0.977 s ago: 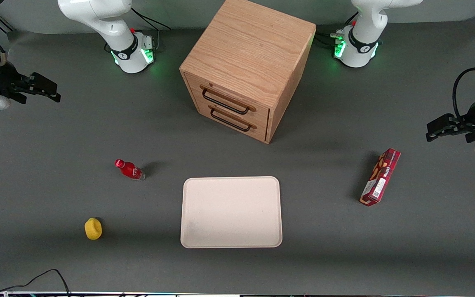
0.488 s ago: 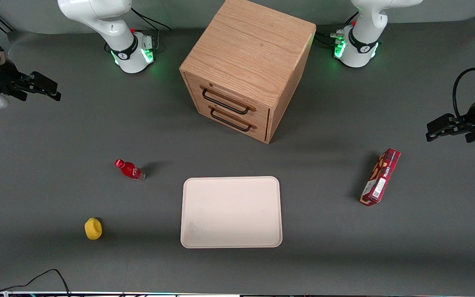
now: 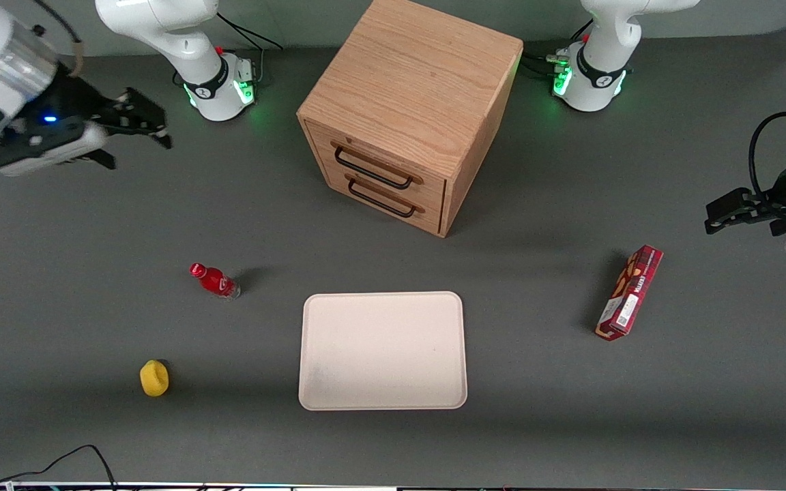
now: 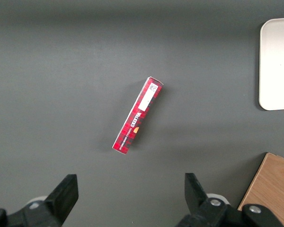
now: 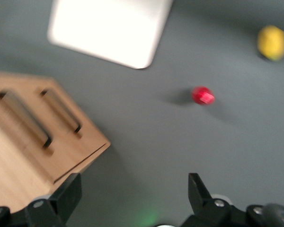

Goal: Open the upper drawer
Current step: 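Move the right gripper to the upper drawer's black handle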

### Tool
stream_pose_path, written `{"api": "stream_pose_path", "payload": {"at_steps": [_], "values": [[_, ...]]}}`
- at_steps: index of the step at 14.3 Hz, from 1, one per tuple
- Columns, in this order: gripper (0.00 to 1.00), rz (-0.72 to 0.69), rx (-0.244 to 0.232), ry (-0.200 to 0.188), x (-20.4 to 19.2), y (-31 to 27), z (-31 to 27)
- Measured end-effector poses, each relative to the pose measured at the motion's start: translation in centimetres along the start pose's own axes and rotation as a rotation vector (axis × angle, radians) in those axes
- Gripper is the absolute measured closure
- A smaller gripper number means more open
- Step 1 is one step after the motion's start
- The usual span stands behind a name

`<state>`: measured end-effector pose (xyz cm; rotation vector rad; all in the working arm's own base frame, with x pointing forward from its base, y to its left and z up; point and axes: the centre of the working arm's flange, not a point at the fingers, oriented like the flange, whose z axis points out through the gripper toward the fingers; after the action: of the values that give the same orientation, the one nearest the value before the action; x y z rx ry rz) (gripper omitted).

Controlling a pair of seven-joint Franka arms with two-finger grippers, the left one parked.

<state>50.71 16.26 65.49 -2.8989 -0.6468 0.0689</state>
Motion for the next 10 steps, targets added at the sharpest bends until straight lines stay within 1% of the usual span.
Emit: {"api": "stream_pose_path", "payload": {"at_steps": [1,2,4,5,6,7,8,10], "values": [[0.0,-0.13,0.022,-0.017,0.8,-0.9,1.2],[0.0,-0.213,0.041,-0.035,1.6,-1.3,2.4],[0.0,-0.305,0.103,-0.065,3.4,-1.7,5.3],[0.0,-0.366,0.124,-0.068,4.5,-2.5,6.9],[0.0,-0.437,0.132,-0.063,5.6,-4.0,8.4],[0.0,-0.501,0.144,-0.066,6.5,-6.1,9.9],[0.0,-0.541,0.159,-0.082,7.0,-8.0,11.3],[0.0,-0.597,0.195,-0.129,7.8,-10.4,14.4]]}}
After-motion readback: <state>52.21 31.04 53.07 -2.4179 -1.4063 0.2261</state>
